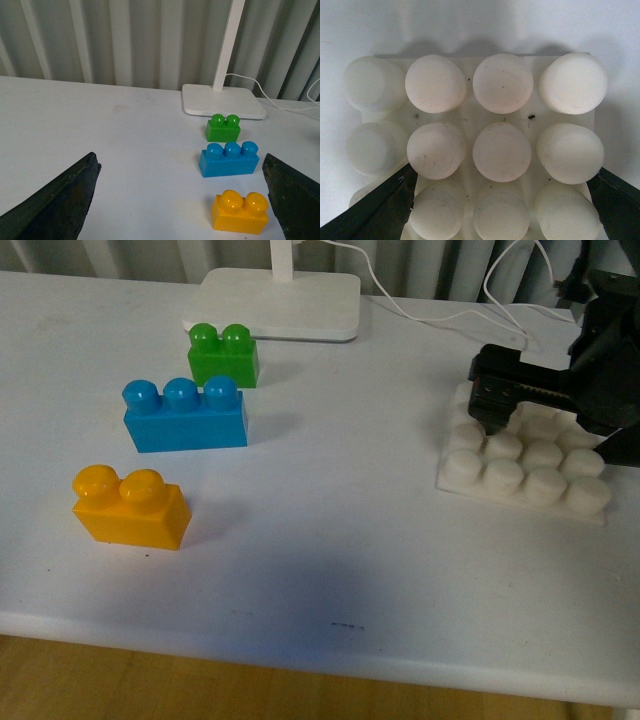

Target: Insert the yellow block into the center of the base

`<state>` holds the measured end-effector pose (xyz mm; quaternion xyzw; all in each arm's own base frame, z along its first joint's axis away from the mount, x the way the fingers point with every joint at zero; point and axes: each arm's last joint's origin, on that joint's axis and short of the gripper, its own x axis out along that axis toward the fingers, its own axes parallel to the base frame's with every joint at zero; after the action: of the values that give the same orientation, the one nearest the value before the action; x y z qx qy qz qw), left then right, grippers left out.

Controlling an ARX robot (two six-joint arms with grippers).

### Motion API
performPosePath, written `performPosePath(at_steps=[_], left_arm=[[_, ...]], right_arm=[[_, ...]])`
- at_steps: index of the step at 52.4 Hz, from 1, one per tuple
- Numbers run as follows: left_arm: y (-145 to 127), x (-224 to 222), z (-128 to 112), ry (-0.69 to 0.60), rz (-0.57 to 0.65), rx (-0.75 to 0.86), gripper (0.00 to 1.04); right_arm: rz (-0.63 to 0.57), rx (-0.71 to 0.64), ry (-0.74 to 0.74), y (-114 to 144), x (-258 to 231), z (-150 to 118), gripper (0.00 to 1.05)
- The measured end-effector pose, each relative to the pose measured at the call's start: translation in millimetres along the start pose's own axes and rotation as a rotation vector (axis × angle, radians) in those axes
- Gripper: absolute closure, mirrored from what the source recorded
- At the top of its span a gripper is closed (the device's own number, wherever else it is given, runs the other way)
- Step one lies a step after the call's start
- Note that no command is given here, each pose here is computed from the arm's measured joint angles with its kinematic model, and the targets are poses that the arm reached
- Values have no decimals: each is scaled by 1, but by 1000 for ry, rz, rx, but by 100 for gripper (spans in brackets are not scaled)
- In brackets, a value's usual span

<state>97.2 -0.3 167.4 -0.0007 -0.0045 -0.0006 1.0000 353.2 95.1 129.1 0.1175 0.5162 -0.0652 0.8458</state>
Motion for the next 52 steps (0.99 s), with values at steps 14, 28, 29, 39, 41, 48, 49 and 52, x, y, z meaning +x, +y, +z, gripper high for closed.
performPosePath(at_steps=[14, 28, 29, 39, 41, 48, 49, 52], left_arm=[[0, 0, 0, 0, 0, 0, 6], [0, 0, 0, 0, 0, 0, 6], [0, 0, 0, 0, 0, 0, 6], [0, 0, 0, 0, 0, 0, 6], [0, 0, 0, 0, 0, 0, 6], [0, 0, 0, 0, 0, 0, 6], [0, 0, 0, 0, 0, 0, 6], [0, 0, 0, 0, 0, 0, 6]], right_arm=[[23, -35, 12, 21, -4, -12, 9], [11, -25, 6, 31, -5, -16, 9], [11, -24, 7, 31, -5, -16, 9], [10, -25, -3, 30, -10, -14, 9], [10, -24, -8, 30, -12, -13, 9], [20, -26, -37, 27, -21, -7, 9], [24, -26, -45, 27, -24, -5, 9], [34, -27, -63, 25, -31, -2, 9]])
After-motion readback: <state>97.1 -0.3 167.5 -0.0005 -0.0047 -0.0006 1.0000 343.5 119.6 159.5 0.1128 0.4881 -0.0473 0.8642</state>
